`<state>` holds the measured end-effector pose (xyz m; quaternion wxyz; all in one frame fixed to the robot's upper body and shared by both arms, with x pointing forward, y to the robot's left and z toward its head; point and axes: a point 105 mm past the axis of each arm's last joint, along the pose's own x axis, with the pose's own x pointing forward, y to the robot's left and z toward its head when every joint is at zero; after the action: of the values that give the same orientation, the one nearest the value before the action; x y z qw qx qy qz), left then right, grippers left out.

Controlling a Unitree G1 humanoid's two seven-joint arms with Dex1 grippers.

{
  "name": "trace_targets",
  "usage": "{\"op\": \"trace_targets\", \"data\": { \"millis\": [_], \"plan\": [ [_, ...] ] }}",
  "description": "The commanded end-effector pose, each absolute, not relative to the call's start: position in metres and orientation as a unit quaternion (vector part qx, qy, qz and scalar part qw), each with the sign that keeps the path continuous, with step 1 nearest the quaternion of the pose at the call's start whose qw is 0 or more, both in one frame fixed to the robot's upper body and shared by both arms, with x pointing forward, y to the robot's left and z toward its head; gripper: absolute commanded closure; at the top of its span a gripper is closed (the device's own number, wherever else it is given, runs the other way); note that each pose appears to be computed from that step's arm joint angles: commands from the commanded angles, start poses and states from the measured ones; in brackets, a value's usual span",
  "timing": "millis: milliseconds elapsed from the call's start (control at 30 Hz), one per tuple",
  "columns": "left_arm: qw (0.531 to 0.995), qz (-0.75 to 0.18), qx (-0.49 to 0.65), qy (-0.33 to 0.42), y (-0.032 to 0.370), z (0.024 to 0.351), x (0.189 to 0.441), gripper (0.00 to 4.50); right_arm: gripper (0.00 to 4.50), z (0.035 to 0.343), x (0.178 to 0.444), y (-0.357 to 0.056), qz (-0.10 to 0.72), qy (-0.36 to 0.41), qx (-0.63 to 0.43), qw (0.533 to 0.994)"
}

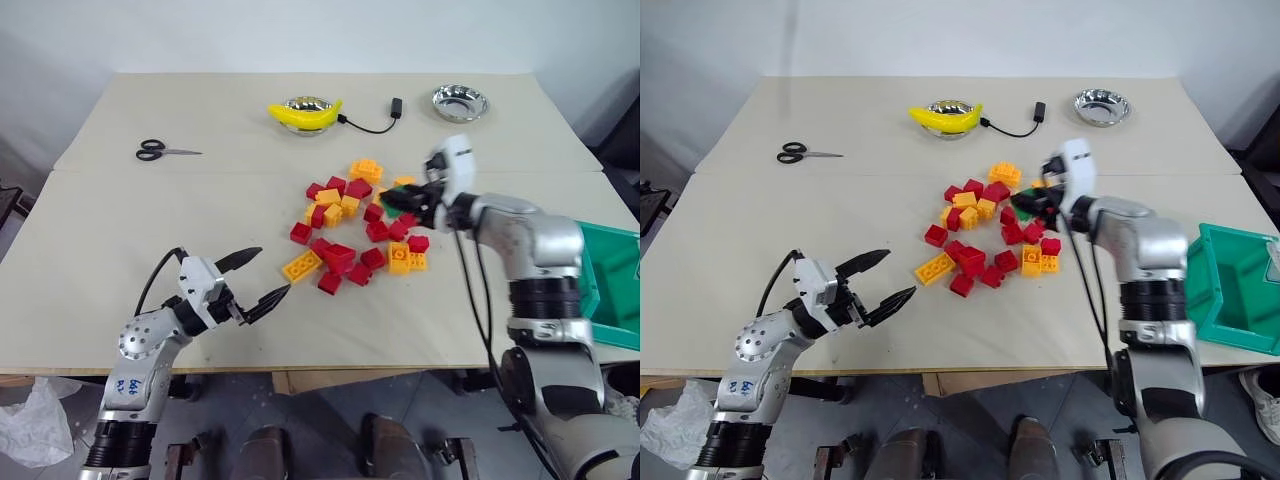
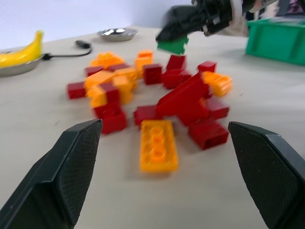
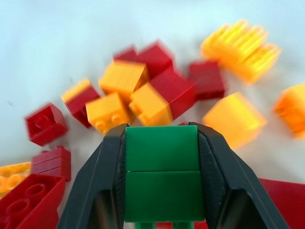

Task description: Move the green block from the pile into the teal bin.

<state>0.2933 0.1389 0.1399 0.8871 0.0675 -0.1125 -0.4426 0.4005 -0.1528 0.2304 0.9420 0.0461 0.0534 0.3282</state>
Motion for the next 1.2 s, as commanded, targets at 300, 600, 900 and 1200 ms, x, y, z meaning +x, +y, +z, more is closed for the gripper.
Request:
{"op": "trace_targets", "data": {
  "millis": [300,600,900,1200],
  "plan": [
    [0.796,-0.581,0.024,-0.17,0.058,0.175,0.29,0.0,2.98,0.314,0.314,-0.341,0.09,-0.177,0.002,0.98],
    [0.741,-0.648,0.03,-0.174,0.013,0.173,0.289,0.0,2.98,0.247,0.259,-0.431,-0.059,-0.019,-0.101,0.993],
    [0.747,-0.645,0.036,-0.156,0.021,0.159,0.284,0.0,1.71,0.203,0.243,-0.45,-0.099,0.043,-0.066,0.992],
    [0.813,-0.559,0.067,-0.148,0.073,0.157,0.304,0.0,0.03,0.237,0.26,-0.373,0.102,-0.087,-0.103,0.986]
  ]
}}
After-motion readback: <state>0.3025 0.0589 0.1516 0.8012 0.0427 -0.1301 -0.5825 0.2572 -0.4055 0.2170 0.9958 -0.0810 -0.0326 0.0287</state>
